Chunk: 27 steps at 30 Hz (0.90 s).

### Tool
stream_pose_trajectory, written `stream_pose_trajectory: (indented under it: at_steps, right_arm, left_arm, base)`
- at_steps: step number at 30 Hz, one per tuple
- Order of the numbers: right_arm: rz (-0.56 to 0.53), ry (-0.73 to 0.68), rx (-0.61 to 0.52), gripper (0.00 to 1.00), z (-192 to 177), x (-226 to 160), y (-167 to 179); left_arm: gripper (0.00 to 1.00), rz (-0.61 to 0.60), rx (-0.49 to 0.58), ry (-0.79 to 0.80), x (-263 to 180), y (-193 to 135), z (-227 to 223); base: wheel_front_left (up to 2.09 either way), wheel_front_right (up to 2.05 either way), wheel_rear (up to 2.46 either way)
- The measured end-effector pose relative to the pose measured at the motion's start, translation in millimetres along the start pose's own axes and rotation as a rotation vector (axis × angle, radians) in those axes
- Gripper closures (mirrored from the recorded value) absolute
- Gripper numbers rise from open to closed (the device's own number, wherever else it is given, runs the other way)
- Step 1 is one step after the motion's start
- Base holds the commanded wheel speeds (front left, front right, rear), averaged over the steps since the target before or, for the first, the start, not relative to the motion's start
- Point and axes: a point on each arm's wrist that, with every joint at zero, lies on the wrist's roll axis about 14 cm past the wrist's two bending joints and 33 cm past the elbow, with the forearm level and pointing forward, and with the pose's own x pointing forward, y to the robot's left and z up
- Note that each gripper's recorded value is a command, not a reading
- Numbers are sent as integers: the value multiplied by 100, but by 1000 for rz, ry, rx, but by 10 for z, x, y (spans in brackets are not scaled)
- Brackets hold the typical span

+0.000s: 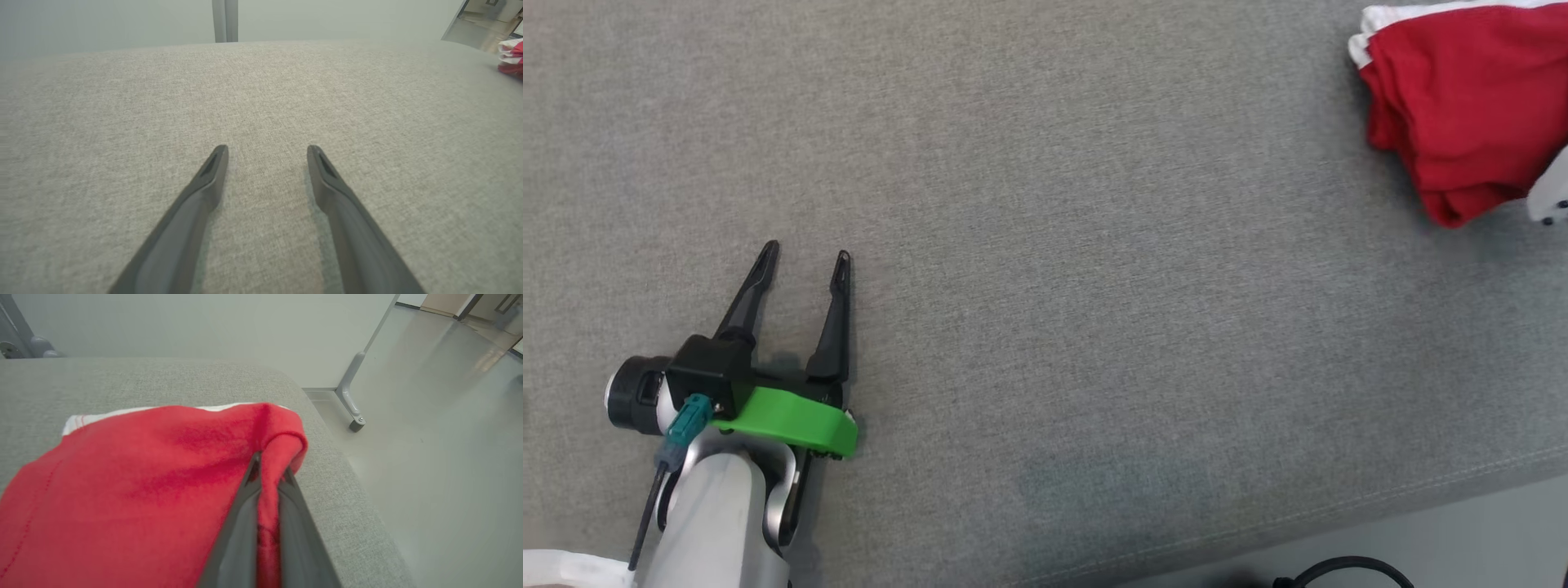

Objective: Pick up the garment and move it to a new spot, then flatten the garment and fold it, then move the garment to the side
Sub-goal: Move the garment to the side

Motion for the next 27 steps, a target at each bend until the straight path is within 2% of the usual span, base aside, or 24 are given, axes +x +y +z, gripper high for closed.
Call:
stream_pose_trajectory:
  at_steps: [3, 4, 5, 9, 12, 14, 20, 27]
  right_arm:
    - [-49, 39, -44, 100, -107, 154, -176]
    - [-63, 52, -44, 27, -148, 179, -204]
    - [-74, 59, -36, 0, -182, 200, -219]
    - [-111, 43, -39, 0, -146, 242, -306]
    - [-148, -27, -40, 0, 62, 209, -425]
    - [-143, -92, -35, 0, 228, 179, -353]
    - [1, -228, 24, 0, 484, -43, 405]
    - [204, -281, 66, 0, 542, -504, 1193]
  left_arm:
    - [0, 36, 0, 17, -39, 152, -88]
    - [0, 44, 2, 21, -46, 185, -105]
    - [0, 52, 4, 26, -58, 218, -126]
    - [0, 75, 11, 36, -83, 295, -161]
    - [0, 83, 12, 38, -102, 302, -146]
    - [0, 87, 12, 36, -120, 296, -121]
    - [0, 119, 10, 35, -269, 290, -46]
    - [0, 172, -4, 12, -503, 310, 102]
  base:
    - [0, 0, 0]
    - [0, 0, 0]
    - [0, 0, 0]
    - [0, 0, 0]
    - [0, 0, 0]
    - [0, 0, 0]
    - [0, 0, 0]
    - [0, 0, 0]
